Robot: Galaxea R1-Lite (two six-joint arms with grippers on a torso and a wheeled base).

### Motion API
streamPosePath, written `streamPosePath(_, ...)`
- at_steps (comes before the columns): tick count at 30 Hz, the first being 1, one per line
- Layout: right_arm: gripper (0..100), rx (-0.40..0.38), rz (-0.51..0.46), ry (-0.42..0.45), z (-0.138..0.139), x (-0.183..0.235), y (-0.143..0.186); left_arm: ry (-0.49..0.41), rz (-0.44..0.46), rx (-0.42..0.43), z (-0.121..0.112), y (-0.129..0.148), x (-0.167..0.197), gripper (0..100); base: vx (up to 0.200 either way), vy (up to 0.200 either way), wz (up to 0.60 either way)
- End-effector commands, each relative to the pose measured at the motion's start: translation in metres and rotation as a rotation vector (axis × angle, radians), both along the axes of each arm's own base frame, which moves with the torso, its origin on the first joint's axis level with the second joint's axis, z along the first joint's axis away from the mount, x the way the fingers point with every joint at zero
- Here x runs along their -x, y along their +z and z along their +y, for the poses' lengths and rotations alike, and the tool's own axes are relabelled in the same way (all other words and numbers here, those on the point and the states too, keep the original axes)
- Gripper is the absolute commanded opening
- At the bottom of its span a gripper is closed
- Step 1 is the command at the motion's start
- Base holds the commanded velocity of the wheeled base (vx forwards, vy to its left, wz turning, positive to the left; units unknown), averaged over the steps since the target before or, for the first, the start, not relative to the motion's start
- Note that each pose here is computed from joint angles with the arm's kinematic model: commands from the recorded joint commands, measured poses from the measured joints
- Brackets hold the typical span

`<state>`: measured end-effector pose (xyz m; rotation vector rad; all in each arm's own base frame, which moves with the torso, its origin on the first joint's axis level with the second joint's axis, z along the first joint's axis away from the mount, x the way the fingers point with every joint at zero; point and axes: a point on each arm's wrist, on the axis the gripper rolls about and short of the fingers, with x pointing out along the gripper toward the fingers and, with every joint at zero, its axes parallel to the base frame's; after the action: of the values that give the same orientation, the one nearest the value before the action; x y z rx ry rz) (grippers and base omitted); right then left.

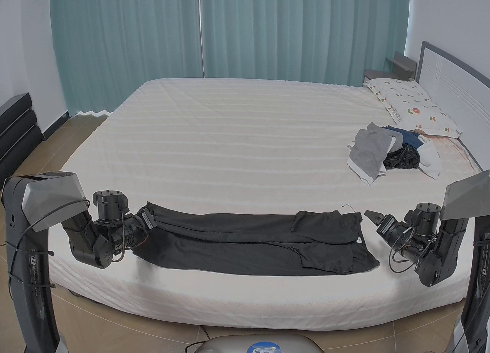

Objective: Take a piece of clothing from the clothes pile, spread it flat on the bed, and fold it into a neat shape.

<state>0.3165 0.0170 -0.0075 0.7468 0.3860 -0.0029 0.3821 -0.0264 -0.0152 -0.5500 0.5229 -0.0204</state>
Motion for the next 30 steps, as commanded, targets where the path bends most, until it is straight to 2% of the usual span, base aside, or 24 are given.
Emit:
streamPosePath(1, 100, 0.000, 0.003, 0.001, 0.001, 0.000, -0.001, -0.012, -0.028, 0.021, -0.010, 0.014, 0.002, 0, 0.000, -0.200, 0.00)
streamPosePath(20, 100, -0.003, 0.012, 0.011, 0.004, -0.001, -0.005, -0.025, -0.052, 0.071, -0.047, 0.037, 0.010, 0, 0.000, -0.200, 0.00)
streamPosePath(30, 100, -0.004, 0.020, 0.012, 0.004, -0.003, -0.009, -0.015, -0.058, 0.078, -0.053, 0.039, 0.010, 0, 0.000, -0.200, 0.00)
